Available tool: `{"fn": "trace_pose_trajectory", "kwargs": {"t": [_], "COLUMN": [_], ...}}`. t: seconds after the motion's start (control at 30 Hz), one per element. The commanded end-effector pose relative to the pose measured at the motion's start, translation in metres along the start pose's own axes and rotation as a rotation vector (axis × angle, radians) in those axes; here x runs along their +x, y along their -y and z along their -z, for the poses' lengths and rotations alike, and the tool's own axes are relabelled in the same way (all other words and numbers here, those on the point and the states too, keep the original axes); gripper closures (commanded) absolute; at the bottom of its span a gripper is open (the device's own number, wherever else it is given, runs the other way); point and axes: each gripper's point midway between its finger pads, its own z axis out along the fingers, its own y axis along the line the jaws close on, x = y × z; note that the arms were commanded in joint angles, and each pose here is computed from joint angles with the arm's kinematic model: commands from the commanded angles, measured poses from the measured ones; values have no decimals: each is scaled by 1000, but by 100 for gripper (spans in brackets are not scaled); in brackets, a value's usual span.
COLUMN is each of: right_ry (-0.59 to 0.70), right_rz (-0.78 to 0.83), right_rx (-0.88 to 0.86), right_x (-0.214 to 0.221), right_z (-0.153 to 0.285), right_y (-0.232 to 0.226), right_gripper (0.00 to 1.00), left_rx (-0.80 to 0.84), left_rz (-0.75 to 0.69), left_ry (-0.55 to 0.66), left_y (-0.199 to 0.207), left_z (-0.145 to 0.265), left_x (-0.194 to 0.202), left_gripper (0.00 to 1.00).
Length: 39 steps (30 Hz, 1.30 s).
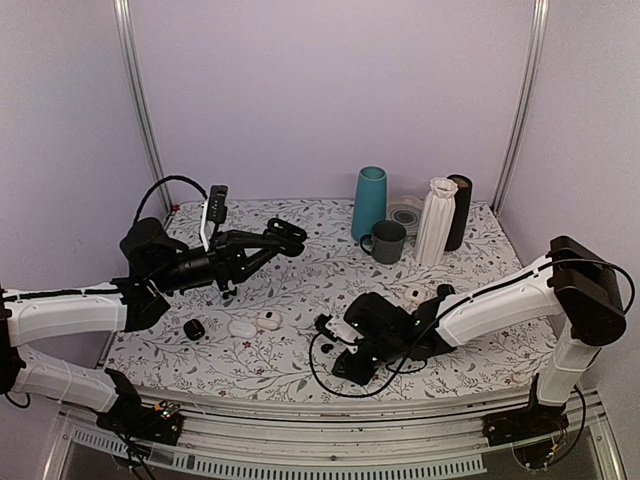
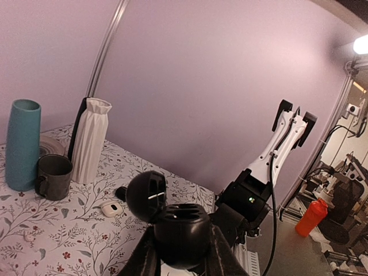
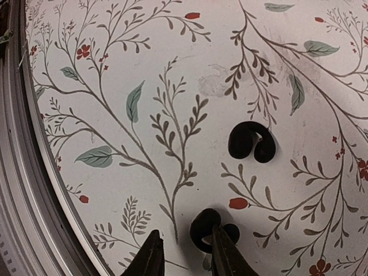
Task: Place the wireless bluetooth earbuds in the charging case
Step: Pick up the right earbud from the corner of the board.
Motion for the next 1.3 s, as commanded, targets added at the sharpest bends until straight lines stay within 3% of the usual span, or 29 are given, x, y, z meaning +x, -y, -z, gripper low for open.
{"fn": "trace_pose_trajectory", "kwargs": {"t": [0.0, 1.27], "right_ry": [-14, 0], "right_rz": [7, 10], "right_rx": [47, 115], "right_x": [2, -2], "right_z": [-8, -13], "right_y": [8, 35], "right_gripper": [71, 76], "left_rx": [-7, -8], "left_rz": [-28, -33], "left_ry": [24, 25], "left_y": [0, 1], "left_z": [3, 5], "left_x": [-10, -10], "left_gripper": [100, 100]}}
